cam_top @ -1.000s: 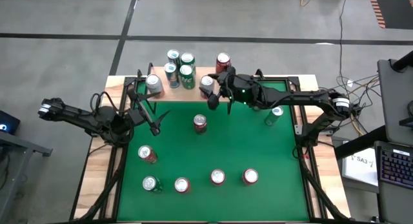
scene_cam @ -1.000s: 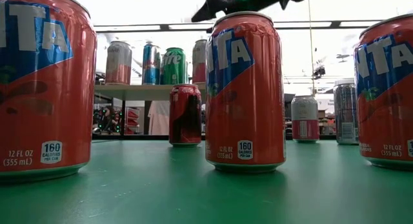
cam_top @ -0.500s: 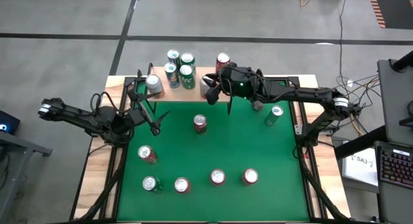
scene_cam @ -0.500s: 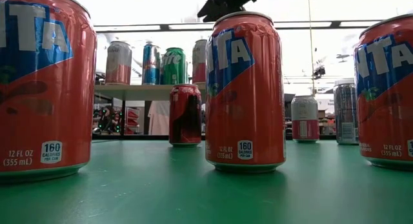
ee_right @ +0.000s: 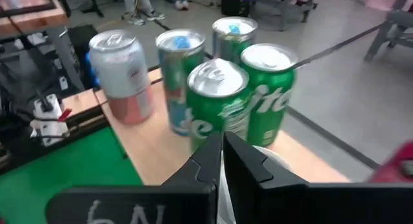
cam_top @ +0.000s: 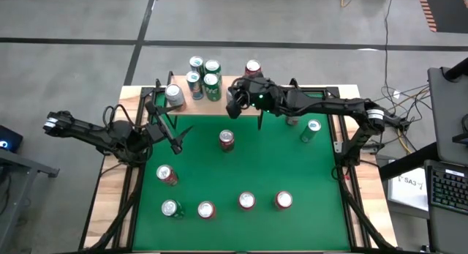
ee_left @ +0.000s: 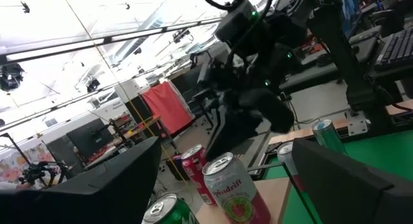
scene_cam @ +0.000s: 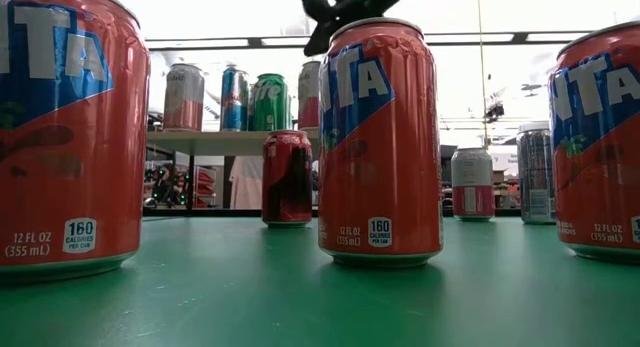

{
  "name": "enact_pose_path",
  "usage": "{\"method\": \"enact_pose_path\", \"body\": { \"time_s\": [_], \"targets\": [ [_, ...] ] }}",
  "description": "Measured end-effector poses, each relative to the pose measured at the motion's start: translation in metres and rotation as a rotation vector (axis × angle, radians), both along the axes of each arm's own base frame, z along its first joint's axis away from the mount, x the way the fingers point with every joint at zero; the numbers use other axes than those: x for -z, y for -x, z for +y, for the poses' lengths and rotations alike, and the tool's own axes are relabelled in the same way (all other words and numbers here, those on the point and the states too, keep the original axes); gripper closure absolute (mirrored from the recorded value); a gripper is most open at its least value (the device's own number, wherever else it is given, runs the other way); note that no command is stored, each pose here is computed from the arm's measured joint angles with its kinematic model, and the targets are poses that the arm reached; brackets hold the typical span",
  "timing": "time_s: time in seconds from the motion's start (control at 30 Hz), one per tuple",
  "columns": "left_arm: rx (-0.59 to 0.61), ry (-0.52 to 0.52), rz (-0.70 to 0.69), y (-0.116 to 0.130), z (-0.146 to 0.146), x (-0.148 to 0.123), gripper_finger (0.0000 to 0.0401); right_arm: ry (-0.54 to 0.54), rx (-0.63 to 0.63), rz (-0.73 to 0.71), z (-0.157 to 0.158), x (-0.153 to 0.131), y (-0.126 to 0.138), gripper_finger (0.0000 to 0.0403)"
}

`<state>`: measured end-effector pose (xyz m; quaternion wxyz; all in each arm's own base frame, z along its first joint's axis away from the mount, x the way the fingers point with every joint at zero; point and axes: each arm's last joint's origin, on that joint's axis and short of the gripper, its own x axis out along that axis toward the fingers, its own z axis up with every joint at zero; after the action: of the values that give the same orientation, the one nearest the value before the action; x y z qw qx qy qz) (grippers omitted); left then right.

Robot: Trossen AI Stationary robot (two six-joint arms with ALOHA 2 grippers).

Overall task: Place canned beverage on shelf
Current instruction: Put the blue can on the shelf

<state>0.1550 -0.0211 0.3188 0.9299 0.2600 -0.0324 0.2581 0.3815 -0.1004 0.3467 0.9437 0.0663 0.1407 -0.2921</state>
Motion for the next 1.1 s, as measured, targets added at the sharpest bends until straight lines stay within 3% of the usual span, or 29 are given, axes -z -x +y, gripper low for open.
{"method": "enact_pose_path", "body": {
  "time_s": [0.73,1.1],
  "targets": [
    [-0.001,0.0,0.002,-0.0004,0.0,0.0002,0.0068,0.003,-0.059,0.102,0.0041,0.0117,-0.0034,0.0394],
    [-0.003,-0.006,0.005,-0.0004,0.0002,0.0002,0.0068,0.057,-0.084,0.168,0.0057,0.0055,-0.0008,0.0394]
  ]
}}
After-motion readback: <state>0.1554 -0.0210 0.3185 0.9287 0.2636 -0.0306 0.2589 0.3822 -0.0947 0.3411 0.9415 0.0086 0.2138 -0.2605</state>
